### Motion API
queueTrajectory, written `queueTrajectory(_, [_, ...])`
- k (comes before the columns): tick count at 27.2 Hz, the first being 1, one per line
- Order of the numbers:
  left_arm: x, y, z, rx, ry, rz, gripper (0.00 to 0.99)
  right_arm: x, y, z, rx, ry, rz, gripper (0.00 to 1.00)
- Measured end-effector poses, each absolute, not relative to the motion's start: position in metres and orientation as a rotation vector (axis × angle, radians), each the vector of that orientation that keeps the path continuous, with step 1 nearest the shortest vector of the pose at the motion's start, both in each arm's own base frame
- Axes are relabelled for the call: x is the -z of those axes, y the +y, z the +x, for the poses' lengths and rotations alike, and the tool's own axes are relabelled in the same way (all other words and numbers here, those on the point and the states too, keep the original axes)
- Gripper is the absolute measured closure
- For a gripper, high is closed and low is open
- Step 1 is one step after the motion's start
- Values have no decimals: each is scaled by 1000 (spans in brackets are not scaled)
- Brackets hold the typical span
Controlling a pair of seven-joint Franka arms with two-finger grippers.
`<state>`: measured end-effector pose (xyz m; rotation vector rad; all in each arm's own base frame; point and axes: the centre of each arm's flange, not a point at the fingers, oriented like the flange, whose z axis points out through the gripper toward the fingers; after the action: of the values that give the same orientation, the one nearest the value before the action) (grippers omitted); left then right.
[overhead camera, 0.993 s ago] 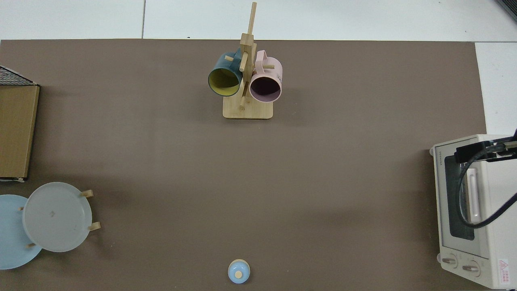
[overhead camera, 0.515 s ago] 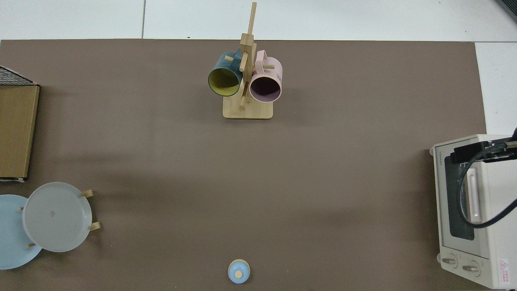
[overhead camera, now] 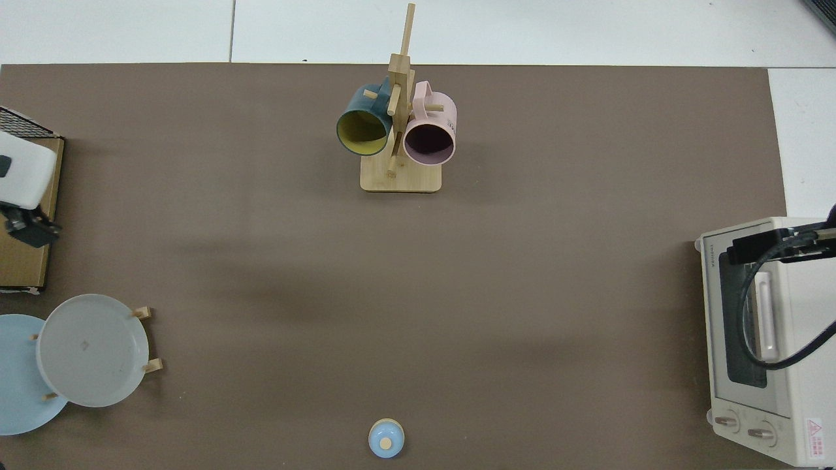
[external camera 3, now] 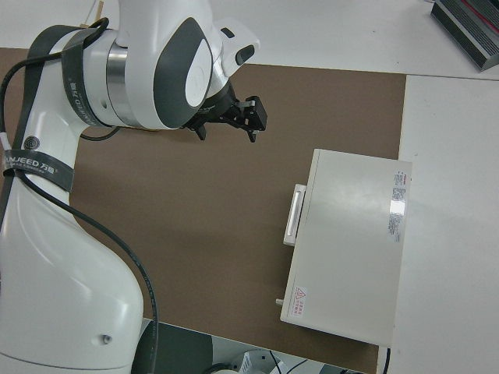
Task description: Put markers into pen holder
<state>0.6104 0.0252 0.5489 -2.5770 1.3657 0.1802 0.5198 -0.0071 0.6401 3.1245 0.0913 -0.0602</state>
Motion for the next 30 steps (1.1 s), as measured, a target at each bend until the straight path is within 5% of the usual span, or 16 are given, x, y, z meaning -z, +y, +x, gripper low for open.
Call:
queueTrajectory(7, [-547,-35,607,-71,1016,-2890,0,-640,-7,520,60,91,3125,0])
queueTrajectory(30, [-575,-43,581,-73,526,-3061,0,-640,-7,520,60,91,3125,0])
